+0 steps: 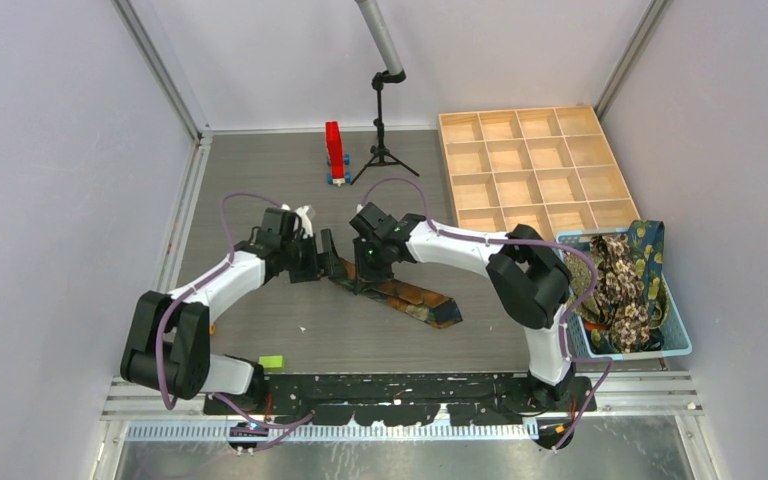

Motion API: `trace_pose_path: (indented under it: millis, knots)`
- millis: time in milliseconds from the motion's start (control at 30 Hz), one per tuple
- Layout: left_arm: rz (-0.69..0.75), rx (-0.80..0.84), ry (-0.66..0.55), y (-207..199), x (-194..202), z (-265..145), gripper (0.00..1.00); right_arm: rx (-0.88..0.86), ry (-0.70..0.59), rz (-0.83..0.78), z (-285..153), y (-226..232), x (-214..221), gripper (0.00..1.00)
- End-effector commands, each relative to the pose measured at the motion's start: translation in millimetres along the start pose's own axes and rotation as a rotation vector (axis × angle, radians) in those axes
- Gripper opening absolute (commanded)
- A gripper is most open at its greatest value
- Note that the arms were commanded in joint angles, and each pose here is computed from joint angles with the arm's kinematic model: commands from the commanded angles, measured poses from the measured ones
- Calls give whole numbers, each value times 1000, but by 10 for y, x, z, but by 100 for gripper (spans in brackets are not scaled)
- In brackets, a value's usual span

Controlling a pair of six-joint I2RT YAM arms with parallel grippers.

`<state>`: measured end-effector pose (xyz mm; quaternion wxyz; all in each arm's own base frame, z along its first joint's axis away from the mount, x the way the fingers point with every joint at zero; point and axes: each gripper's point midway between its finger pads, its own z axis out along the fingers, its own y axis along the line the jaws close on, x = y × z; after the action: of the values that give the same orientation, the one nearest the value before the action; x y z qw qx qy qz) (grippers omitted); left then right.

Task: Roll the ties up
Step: Roll the tie at the center of the board.

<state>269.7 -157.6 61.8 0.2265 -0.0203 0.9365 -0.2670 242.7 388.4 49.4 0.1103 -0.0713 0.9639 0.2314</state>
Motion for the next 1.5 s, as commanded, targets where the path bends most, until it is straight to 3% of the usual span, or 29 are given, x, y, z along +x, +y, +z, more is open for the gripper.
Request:
trace_pose_path:
  millis: [0,300,1067,1467]
  knots:
    - [36,46,-48,-82,-158,19,77,-96,-47,-29,-246,227,-133,25]
    - [35,37,-83,-93,-265,6,75,-171,-110,-7,-451,514,-349,29]
    - [105,45,-54,-16,-410,186,78,-73,-61,76,12,-61,-412,26]
    - [86,169,-10,-151,-244,265,79,-64,-39,76,30,-206,-352,26]
